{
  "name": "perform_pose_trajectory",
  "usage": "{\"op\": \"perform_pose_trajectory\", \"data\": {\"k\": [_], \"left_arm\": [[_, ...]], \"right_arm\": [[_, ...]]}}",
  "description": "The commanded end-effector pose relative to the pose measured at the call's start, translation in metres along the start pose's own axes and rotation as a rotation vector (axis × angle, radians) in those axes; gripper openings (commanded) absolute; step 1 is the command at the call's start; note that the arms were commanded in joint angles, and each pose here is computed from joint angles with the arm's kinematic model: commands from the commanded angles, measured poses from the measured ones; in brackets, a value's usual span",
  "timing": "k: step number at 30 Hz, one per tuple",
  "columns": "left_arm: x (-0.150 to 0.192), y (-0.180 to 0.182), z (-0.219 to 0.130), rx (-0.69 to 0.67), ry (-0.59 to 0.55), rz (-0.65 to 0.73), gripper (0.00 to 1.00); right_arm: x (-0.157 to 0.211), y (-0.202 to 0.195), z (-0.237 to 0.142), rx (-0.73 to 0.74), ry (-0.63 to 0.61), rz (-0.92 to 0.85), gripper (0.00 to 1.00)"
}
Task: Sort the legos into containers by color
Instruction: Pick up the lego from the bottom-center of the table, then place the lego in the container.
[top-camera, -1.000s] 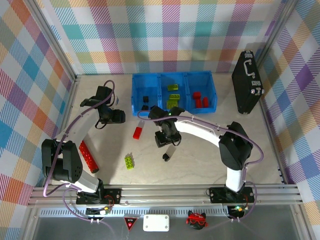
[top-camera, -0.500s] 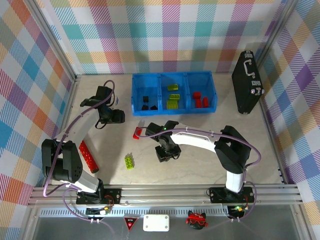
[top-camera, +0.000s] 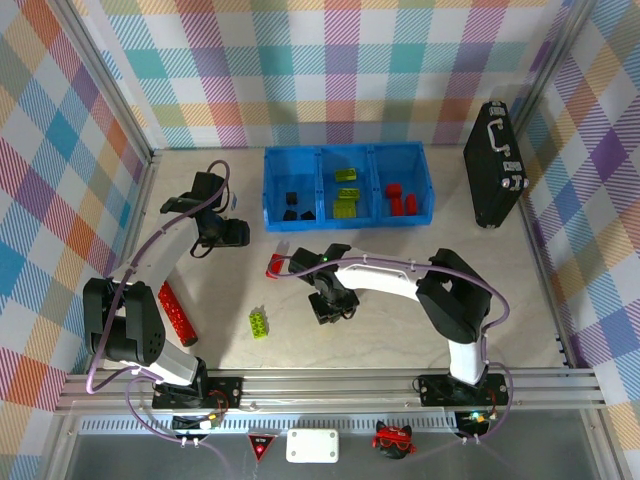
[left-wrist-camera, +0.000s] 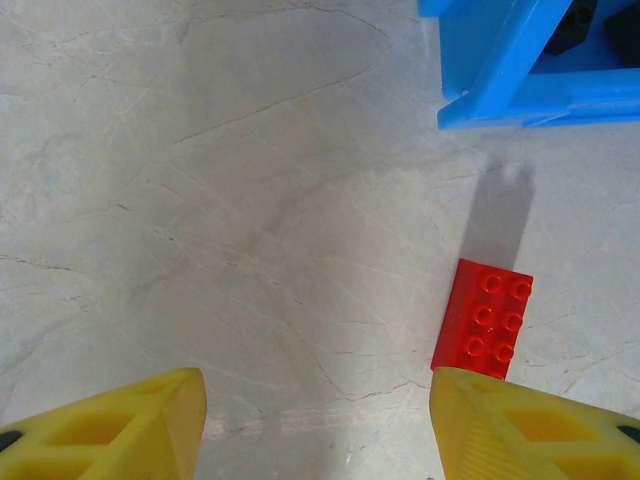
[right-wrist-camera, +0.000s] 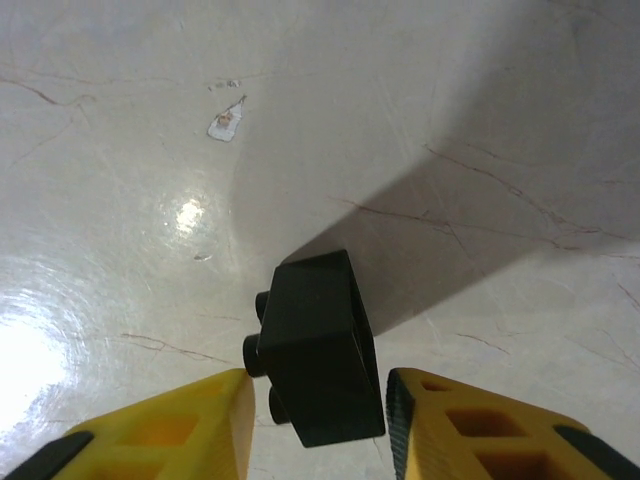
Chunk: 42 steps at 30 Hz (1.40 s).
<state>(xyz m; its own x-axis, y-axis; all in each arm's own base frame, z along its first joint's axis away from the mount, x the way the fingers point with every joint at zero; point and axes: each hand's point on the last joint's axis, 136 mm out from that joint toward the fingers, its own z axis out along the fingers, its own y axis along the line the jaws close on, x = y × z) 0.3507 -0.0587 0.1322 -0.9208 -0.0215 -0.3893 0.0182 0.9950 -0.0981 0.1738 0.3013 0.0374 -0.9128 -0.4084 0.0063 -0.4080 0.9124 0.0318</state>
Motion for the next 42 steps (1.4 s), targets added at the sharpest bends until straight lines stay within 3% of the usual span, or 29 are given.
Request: {"op": "perform_pose_trajectory", "data": {"k": [1,8,25,34,42], "left_arm": [[0.001,0.008,-0.004,-0.018,0.002,-0.004,0.61],[0.001,0.008,-0.003,-0.022,0.006,-0.002,0.61],[0.002,0.009,-0.001,-0.027,0.011,0.002,0.61],[0.002,0.008,-0.002,-0.022,0.01,0.002,0.61],[0.001,0.006,-0.002,-0.006,0.008,0.0,0.61]], "right_arm": [[-0.002,0.002,0.002,0.004,0.0,-0.002,0.37],[-0.002,0.002,-0.002,0.002,-0.003,0.005,0.3],[-0.017,0.005,-0.022,0.006,-0.064,-0.007,0.29],[-0.055,0.019,-0.045,-0.003,-0.145,-0.042,0.29],[-0.116,0.024,-0.084,-0.011,-0.27,-0.051,0.29]]}}
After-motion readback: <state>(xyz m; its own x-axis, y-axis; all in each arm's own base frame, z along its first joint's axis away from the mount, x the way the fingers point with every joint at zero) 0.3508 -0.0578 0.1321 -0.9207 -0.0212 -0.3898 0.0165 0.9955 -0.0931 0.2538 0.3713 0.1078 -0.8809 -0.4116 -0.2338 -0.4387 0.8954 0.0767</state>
